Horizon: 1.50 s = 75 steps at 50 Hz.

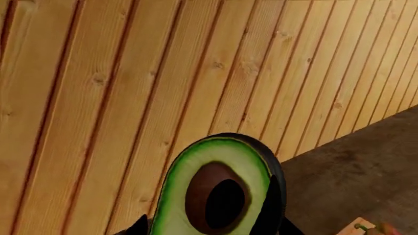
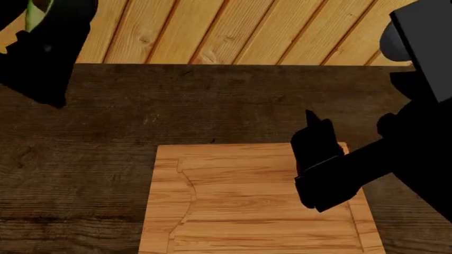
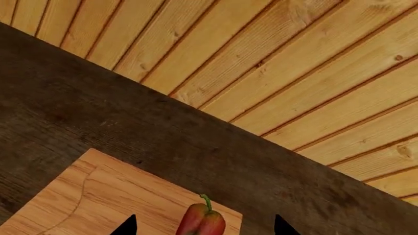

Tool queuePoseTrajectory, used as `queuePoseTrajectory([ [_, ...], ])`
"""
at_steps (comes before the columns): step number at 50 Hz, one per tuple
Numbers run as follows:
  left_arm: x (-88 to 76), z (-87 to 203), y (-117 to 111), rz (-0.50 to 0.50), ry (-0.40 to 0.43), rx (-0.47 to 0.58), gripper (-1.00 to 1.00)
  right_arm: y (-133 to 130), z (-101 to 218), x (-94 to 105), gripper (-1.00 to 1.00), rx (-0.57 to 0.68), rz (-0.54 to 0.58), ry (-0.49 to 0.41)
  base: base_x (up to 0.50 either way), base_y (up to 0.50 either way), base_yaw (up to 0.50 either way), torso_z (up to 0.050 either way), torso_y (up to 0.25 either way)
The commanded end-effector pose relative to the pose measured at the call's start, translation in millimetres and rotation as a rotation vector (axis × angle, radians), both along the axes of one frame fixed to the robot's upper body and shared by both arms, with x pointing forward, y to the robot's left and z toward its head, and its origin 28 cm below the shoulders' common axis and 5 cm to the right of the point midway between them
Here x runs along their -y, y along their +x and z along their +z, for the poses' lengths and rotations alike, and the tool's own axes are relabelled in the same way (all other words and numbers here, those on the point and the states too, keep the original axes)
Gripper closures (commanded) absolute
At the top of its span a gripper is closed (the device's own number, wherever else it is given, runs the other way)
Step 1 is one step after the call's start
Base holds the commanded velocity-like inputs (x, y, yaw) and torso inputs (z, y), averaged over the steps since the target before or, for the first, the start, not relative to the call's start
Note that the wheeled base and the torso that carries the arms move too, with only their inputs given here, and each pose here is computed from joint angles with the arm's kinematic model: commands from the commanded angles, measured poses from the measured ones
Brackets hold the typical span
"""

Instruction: Place the avocado, onion, tomato and bell pepper on the cutting board.

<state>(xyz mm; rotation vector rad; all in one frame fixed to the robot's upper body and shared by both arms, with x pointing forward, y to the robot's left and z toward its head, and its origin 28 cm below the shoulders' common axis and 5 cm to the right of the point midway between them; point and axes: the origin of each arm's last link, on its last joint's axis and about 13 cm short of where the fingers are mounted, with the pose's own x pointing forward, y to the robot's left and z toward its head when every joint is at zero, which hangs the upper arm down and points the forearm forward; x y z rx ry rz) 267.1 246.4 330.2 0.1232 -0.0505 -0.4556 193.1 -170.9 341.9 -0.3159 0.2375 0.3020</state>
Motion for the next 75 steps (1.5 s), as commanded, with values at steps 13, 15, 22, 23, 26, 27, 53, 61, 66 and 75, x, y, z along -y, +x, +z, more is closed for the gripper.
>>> queuePoseTrajectory([
  [13, 30.2, -4.1, -1.9, -0.134, 0.074, -0.183, 1.00, -12.0, 3.0, 4.9, -1.00, 0.046, -0.022, 0.014, 0.00, 0.00, 0.00, 0.000, 0.001],
  [15, 33.1, -6.7, -0.8, -0.139, 0.087, -0.200, 1.00, -12.1, 2.7, 5.1, -1.00, 0.046, -0.023, 0.015, 0.00, 0.00, 0.00, 0.000, 0.000],
  [22, 42.7, -6.1, 9.0, -0.186, 0.145, -0.236, 1.00, -13.1, 0.2, 6.5, -1.00, 0.046, -0.029, 0.016, 0.00, 0.00, 0.00, 0.000, 0.001],
  [23, 44.0, -3.8, 7.7, -0.196, 0.151, -0.227, 1.00, -13.4, -0.2, 6.6, -1.00, 0.046, -0.030, 0.018, 0.00, 0.00, 0.00, 0.000, 0.000],
  [26, 48.4, 0.0, 7.5, -0.230, 0.182, -0.218, 1.00, -12.4, -0.8, 6.7, -1.00, 0.041, -0.031, 0.017, 0.00, 0.00, 0.00, 0.000, 0.000],
  [27, 49.0, -0.1, 8.1, -0.234, 0.190, -0.219, 1.00, -12.4, -0.2, 6.4, -1.00, 0.042, -0.029, 0.017, 0.00, 0.00, 0.00, 0.000, 0.000],
  [53, 84.5, -9.3, 38.6, -0.293, 0.498, -0.223, 1.00, -10.1, -8.8, 6.4, -1.00, 0.026, -0.025, 0.029, 0.00, 0.00, 0.00, 0.000, 0.001],
  [61, 86.7, -11.9, 40.0, -0.322, 0.529, -0.245, 1.00, -8.6, -9.7, 6.1, -1.00, 0.026, -0.024, 0.031, 0.00, 0.00, 0.00, 0.000, 0.001],
  [66, 88.3, -19.2, 33.8, -0.363, 0.551, -0.258, 1.00, -9.7, -9.6, 6.0, -1.00, 0.026, -0.025, 0.034, 0.00, 0.00, 0.00, 0.000, 0.000],
  [75, 92.6, -31.1, 31.5, -0.381, 0.588, -0.281, 1.00, -10.0, -12.2, 6.6, -1.00, 0.023, -0.032, 0.027, 0.00, 0.00, 0.00, 0.000, 0.001],
])
